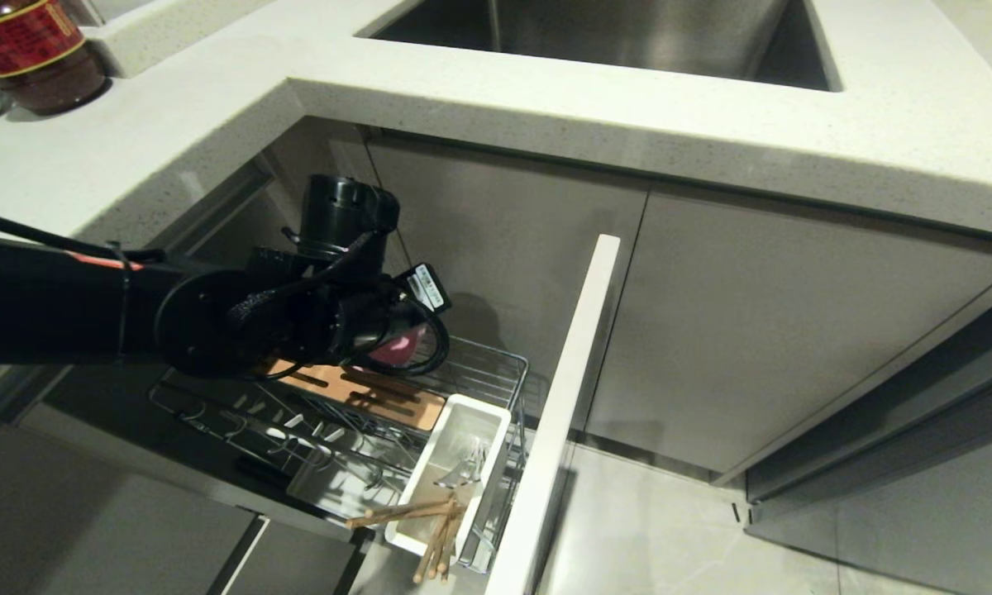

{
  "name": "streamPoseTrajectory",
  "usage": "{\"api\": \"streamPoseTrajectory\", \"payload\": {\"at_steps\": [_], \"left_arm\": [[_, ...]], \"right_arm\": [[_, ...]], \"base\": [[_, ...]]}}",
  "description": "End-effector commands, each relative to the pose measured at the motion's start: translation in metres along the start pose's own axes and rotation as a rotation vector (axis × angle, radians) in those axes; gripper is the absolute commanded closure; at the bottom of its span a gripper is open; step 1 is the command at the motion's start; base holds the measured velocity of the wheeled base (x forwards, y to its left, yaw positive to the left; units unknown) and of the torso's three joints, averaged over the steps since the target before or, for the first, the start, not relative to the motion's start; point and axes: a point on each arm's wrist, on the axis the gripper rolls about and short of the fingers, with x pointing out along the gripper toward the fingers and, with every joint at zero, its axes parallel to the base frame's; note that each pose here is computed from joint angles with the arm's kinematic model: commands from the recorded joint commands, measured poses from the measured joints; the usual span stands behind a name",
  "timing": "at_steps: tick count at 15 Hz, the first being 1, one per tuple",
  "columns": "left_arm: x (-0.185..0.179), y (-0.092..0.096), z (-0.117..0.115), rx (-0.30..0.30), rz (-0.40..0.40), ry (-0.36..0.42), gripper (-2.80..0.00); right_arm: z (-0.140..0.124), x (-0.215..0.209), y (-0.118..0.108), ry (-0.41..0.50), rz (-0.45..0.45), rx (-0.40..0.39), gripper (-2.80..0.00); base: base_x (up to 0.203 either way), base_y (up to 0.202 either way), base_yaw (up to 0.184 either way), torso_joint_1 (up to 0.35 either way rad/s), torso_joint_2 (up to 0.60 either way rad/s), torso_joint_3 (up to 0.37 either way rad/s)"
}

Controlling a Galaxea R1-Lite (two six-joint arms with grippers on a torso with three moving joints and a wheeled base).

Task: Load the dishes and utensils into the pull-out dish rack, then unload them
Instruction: Take the bowl out of the cupboard

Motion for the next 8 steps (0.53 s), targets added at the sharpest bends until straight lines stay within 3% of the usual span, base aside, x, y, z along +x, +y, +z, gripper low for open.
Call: {"api": "streamPoseTrajectory", "payload": {"at_steps": [1, 5, 8], "left_arm": [[-0.031, -0.007, 0.014, -0.023, -0.057, -0.055, 0.0], [-0.106, -0.019, 0.035, -0.048, -0.18, -0.146, 0.0], [-0.171, -0.016, 0.05, -0.018, -0.248, -0.264, 0.0]], "right_arm": [[-0.007, 0.001, 0.0, 0.024, 0.0, 0.0, 0.0], [-0.007, 0.001, 0.0, 0.024, 0.0, 0.0, 0.0], [-0.007, 0.001, 0.0, 0.024, 0.0, 0.0, 0.0]], "base": [[0.0, 0.0, 0.0, 0.0, 0.0, 0.0], [0.0, 0.0, 0.0, 0.0, 0.0, 0.0], [0.0, 0.0, 0.0, 0.0, 0.0, 0.0]]}}
